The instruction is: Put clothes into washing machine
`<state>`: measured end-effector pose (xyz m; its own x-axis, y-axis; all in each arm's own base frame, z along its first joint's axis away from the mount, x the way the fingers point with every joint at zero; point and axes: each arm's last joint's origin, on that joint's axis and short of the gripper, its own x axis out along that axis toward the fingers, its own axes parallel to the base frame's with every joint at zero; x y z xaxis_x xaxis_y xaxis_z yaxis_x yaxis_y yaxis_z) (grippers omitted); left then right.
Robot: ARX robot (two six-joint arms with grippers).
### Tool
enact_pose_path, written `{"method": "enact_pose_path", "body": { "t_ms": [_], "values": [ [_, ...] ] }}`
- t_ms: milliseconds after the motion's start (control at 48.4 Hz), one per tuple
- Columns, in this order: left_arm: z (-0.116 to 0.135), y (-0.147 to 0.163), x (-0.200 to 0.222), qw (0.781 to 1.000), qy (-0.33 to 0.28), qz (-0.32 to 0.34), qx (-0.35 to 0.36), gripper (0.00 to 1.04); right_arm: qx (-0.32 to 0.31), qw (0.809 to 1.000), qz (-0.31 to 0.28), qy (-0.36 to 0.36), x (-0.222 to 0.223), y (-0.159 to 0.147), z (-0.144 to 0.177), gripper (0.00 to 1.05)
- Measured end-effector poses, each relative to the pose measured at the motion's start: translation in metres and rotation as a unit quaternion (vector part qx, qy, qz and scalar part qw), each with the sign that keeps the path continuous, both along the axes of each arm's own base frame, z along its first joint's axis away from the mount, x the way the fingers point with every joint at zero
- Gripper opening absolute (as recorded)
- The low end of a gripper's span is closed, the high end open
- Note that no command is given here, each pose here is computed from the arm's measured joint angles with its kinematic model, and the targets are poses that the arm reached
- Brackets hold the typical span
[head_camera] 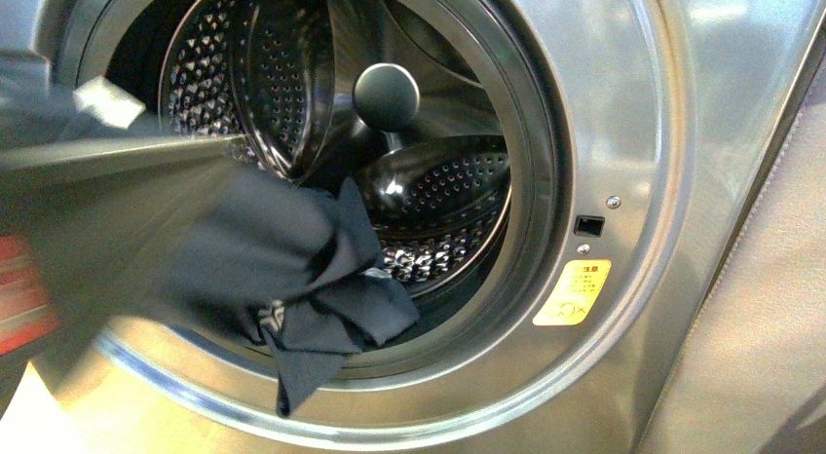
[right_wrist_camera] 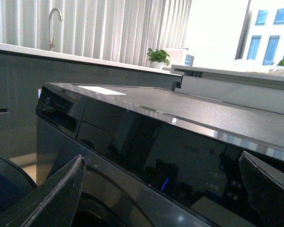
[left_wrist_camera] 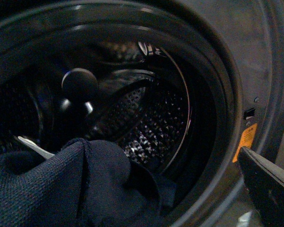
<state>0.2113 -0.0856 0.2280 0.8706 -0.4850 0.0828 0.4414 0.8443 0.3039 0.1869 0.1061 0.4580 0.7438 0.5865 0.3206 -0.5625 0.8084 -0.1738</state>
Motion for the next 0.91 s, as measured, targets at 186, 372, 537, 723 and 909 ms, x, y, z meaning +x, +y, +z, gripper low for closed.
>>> {"method": "enact_pose_path", "body": {
  "t_ms": [186, 372, 537, 723, 909],
  "values": [
    [-0.008, -0.039, 0.022, 0.985, -0.087, -0.022, 0.149, 0.98, 0.0, 1.0, 0.0, 0.0, 0.0, 0.0, 0.0, 0.97],
    [-0.029, -0.053, 0.032, 0.981, -0.062, -0.029, 0.184, 0.98, 0.0, 1.0, 0.0, 0.0, 0.0, 0.0, 0.0, 0.97],
    [-0.043, -0.051, 0.046, 0.981, -0.03, -0.01, 0.194, 0.98, 0.0, 1.0, 0.0, 0.0, 0.0, 0.0, 0.0, 0.97],
    [-0.055, -0.04, 0.066, 0.975, -0.008, 0.04, 0.218, 0.98, 0.0, 1.0, 0.0, 0.0, 0.0, 0.0, 0.0, 0.97],
    [-0.063, -0.033, 0.078, 0.968, 0.021, 0.065, 0.242, 0.98, 0.0, 1.0, 0.0, 0.0, 0.0, 0.0, 0.0, 0.97]
  ]
}}
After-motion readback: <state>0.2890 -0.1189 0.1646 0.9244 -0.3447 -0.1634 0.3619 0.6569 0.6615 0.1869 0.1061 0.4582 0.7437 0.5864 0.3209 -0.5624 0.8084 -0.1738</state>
